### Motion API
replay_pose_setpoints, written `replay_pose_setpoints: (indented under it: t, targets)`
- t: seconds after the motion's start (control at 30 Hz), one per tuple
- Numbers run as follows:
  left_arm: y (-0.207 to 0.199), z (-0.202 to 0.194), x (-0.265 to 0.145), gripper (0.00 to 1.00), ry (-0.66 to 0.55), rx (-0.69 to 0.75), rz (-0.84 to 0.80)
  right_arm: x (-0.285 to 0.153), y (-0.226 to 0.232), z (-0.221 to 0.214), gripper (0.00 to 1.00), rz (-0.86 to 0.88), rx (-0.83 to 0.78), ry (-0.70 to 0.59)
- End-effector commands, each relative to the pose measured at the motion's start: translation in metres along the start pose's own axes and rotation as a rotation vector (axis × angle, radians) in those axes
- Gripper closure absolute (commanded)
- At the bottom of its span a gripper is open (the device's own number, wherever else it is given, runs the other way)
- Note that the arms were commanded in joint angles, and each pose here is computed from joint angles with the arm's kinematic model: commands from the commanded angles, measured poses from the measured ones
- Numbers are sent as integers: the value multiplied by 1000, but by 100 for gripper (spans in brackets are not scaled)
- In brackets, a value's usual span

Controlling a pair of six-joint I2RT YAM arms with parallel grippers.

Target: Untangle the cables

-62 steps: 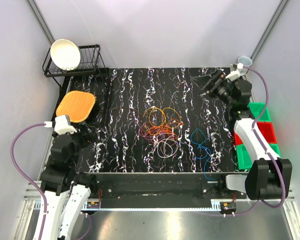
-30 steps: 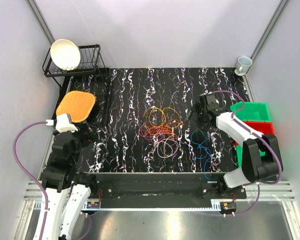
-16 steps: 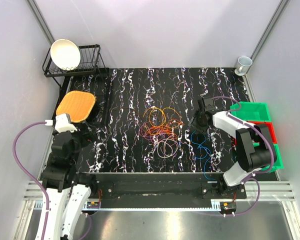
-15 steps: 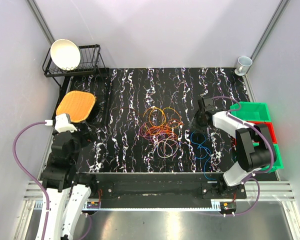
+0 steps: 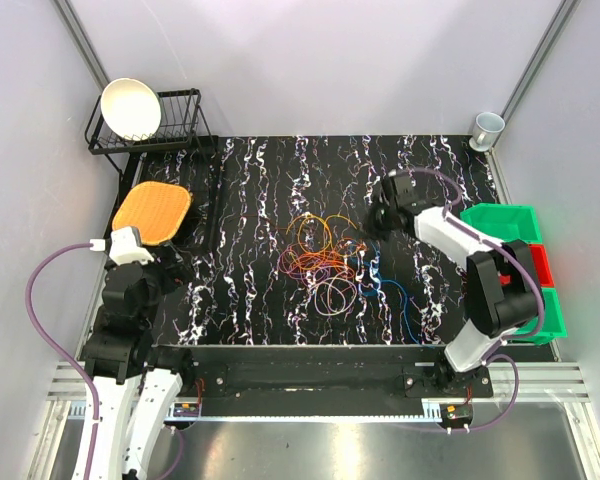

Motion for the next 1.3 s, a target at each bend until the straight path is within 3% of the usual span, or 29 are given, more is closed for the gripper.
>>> replay_pose_setpoints:
  t: [0.0, 0.3, 0.43, 0.63, 0.73, 1.03, 1.27]
  targets:
    - [-4, 11, 1, 5, -44, 5, -26, -80, 103, 25, 100, 350, -136, -80]
    - [-13, 15, -1, 1, -66, 10, -100, -223, 164, 15, 100, 650, -278, -184]
    - [-38, 17, -4, 1, -37, 28, -296, -270, 174, 6, 100, 754, -330, -236]
    - [-80, 18, -1, 1, 4, -39, -598, -259, 164, 5, 100, 715, -338, -223]
    - [-97, 27, -6, 1, -55, -73, -712, -241, 151, 1, 100, 663, -324, -185]
    - [-166, 30, -9, 1, -73, -19, -942, -218, 131, -10, 100, 611, -304, -121]
    - [-244, 26, -14, 1, -163, 93, -976, -219, 127, -18, 100, 623, -276, -76]
Point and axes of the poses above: each gripper's point midway between its finger pads, its own x axis out along the fingers, its own y axis along the line the jaws close on, z = x × y, the point moved 5 cm from there along -x, back along the fingers, and after that the axes turned 10 degrees about x, right-handed, at the moved point
